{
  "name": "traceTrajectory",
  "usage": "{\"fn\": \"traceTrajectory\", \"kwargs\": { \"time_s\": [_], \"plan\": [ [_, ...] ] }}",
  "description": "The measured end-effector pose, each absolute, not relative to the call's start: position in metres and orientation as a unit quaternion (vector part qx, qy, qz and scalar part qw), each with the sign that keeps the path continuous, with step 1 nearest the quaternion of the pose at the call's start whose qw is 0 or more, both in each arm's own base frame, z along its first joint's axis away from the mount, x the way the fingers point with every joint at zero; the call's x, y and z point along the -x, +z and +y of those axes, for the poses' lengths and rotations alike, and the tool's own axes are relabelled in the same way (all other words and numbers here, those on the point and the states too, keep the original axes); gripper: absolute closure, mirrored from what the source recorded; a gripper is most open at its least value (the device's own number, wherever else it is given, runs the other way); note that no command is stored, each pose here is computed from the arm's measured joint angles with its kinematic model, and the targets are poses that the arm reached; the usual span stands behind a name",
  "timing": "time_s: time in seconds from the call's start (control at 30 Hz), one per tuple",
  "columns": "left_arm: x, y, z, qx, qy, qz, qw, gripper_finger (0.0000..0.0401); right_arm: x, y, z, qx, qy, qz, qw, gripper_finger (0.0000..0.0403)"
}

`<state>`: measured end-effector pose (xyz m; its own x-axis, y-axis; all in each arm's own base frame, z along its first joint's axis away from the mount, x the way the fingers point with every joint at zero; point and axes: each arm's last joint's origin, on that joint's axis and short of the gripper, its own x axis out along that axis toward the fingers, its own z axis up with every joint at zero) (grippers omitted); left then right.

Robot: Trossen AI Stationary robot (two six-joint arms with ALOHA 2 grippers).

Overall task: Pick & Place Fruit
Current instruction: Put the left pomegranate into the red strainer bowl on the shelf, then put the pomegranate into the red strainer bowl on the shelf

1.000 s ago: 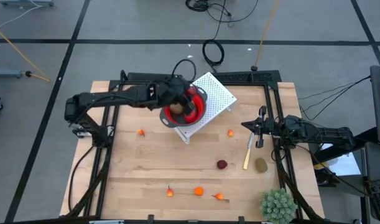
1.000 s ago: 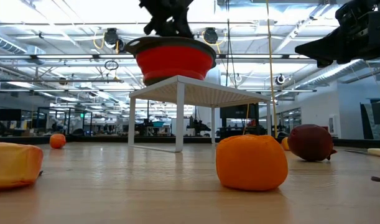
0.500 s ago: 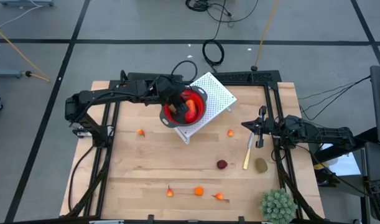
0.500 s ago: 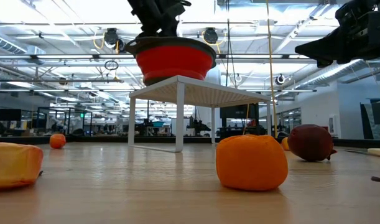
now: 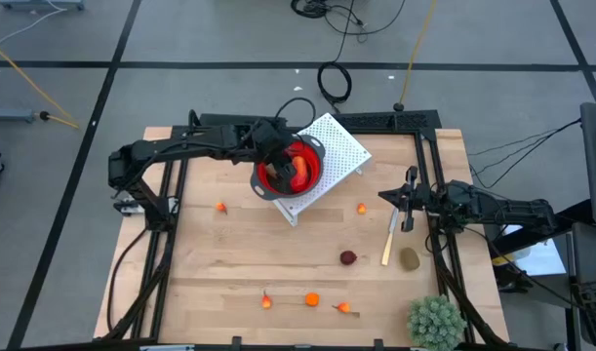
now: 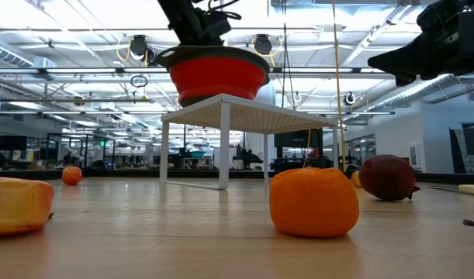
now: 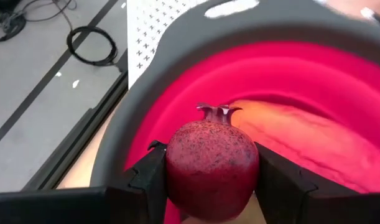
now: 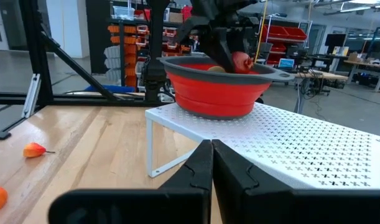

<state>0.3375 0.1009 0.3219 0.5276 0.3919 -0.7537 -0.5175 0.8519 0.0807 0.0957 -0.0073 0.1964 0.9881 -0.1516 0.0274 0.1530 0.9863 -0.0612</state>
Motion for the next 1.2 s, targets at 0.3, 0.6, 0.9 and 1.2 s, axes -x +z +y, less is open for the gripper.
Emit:
{"fn": "traceTrajectory", "kwargs": {
  "time_s": [0.3,0.6,0.9,1.2],
  "plan": [
    [-0.338,0.322,0.100,0.070,0.236,0.413,0.877,0.0208,-0.096,0.196,-0.007,0.031,-0.077,-0.012,0.997,0.0403],
    [-0.337,0.322,0.100,0.069,0.222,0.419,0.878,0.0170,-0.096,0.196,-0.007,0.031,-0.076,-0.012,0.997,0.0403],
    [-0.338,0.325,0.101,0.055,0.221,0.412,0.882,0.0149,-0.096,0.197,-0.007,0.031,-0.076,-0.012,0.997,0.0403],
    [-0.334,0.371,0.090,0.065,0.220,0.355,0.906,0.0148,-0.095,0.204,-0.007,0.030,-0.074,-0.050,0.996,0.0403]
  ]
}}
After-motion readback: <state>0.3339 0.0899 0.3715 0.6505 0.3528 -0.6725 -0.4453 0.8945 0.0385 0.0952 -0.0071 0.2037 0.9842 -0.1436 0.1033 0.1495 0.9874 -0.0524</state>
